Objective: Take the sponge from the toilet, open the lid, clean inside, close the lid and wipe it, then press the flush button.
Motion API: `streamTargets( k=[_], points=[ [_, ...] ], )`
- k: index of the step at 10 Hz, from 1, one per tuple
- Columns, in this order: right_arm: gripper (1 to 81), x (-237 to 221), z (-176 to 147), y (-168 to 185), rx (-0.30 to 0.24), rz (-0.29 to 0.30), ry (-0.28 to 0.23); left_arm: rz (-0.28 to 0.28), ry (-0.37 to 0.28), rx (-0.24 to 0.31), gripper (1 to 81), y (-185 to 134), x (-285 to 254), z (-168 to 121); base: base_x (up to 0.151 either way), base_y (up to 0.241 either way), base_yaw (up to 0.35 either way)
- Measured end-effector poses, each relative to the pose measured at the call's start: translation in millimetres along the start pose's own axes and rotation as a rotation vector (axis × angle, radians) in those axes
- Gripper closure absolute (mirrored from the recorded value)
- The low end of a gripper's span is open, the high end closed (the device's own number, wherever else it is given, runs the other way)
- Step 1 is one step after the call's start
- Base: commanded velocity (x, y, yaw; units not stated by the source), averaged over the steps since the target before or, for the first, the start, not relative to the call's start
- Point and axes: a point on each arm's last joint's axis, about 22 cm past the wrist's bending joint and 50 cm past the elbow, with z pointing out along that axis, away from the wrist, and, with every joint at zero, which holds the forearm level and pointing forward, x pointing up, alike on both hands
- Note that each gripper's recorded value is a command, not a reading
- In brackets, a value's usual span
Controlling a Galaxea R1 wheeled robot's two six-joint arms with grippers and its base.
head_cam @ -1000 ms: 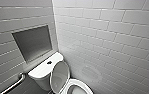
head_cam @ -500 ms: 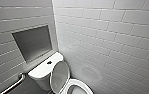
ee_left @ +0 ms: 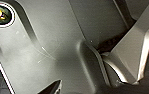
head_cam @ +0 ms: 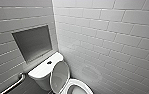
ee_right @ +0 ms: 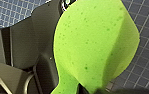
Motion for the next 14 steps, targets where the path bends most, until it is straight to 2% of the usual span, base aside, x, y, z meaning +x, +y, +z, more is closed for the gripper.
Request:
streamTargets(
  k=[1,3,6,7,8,10,11,12,13,14],
  points=[
    [81.1,20.4,-6.3,-1.4,0.023,-0.004,0.019,0.0,0.0,-0.009,1.0,2.0,-0.7,-0.2,0.0,0.0,0.0],
    [81.1,48.3,-20.5,-30.1,0.118,-0.002,0.042,-0.002,-0.01,-0.009,1.0,0.5,-7.4,-0.9,0.0,0.0,0.0],
    [81.1,86.8,-60.3,-114.0,0.334,0.002,0.064,-0.004,-0.009,-0.017,1.0,6.9,-6.1,0.4,0.0,0.0,0.0],
    [81.1,105.3,-74.1,-132.0,0.381,-0.004,0.079,-0.004,-0.007,-0.022,1.0,11.3,-4.4,1.2,0.0,0.0,0.0],
    [81.1,132.8,-94.6,-131.8,0.4,-0.011,0.105,-0.005,-0.009,-0.026,1.0,13.4,-5.5,1.7,0.0,0.0,0.0],
    [81.1,185.0,-126.1,-79.2,0.323,-0.005,0.142,-0.018,-0.048,-0.04,1.0,19.1,-23.2,3.1,0.0,0.0,0.0],
    [81.1,208.9,-132.7,-79.1,0.323,0.002,0.153,-0.026,-0.071,-0.049,1.0,23.3,-33.2,3.8,0.0,0.0,0.0],
    [81.1,227.1,-138.0,-91.8,0.347,0.004,0.164,-0.032,-0.088,-0.056,1.0,26.0,-41.1,3.8,0.0,0.0,0.0],
    [81.1,257.4,-149.9,-110.1,0.384,-0.005,0.195,-0.034,-0.09,-0.057,1.0,26.7,-41.5,4.0,0.0,0.0,0.0],
    [81.1,276.0,-159.6,-113.5,0.389,-0.016,0.208,-0.034,-0.086,-0.057,1.0,26.4,-39.6,4.3,0.0,0.0,0.0]
  ],
)
